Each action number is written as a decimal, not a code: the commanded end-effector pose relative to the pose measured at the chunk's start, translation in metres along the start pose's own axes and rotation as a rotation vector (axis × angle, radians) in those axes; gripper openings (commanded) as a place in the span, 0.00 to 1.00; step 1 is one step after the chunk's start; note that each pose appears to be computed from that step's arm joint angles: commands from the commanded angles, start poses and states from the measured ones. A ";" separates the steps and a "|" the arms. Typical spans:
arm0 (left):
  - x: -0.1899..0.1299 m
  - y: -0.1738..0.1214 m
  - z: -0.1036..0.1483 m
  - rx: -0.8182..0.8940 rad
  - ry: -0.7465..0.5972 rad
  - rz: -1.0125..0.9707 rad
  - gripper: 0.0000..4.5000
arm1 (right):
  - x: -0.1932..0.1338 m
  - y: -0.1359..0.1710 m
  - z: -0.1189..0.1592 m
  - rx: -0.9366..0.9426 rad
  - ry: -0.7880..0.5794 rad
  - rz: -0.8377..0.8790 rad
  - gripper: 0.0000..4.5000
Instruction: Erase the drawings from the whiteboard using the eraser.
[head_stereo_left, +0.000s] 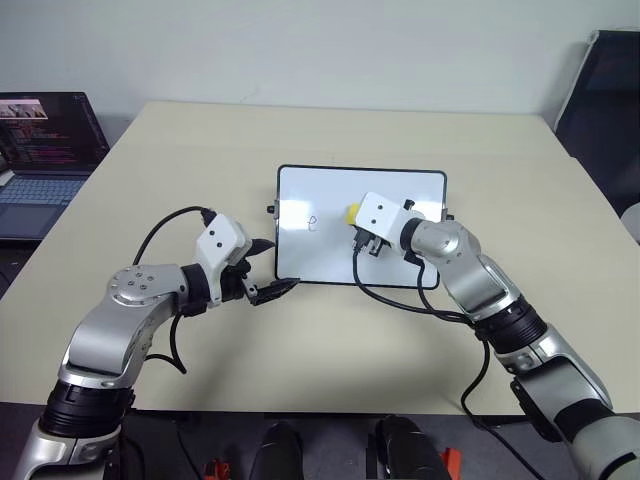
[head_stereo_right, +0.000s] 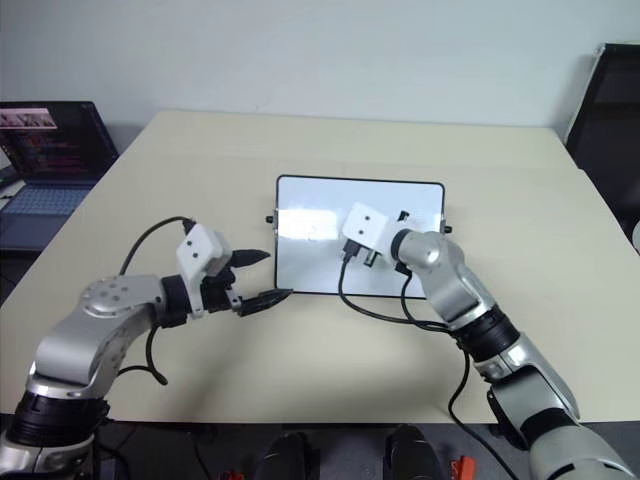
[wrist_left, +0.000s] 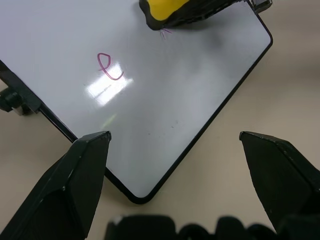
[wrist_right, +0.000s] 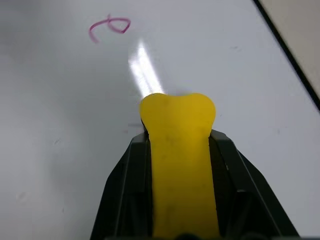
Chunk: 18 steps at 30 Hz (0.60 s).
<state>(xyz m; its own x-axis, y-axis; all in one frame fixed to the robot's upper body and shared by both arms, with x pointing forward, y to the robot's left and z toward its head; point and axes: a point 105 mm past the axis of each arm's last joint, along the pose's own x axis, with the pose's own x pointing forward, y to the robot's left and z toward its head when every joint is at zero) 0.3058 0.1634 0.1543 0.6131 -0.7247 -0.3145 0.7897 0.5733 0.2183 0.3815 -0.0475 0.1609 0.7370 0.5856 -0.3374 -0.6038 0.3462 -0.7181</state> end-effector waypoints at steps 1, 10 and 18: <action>-0.002 0.001 0.009 0.040 -0.034 0.002 1.00 | 0.000 0.003 -0.011 -0.049 0.049 0.004 0.25; 0.003 0.000 0.006 0.037 -0.046 -0.018 1.00 | 0.011 0.007 0.009 -0.063 -0.008 -0.023 0.25; 0.002 0.001 0.003 0.038 -0.047 -0.021 1.00 | 0.009 0.012 0.001 -0.076 0.028 -0.010 0.25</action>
<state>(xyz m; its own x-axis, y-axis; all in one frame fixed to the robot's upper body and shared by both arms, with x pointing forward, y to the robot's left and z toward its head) 0.3082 0.1642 0.1508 0.6015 -0.7426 -0.2945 0.7989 0.5592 0.2214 0.3696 -0.0260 0.1408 0.6889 0.6098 -0.3919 -0.6359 0.2488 -0.7306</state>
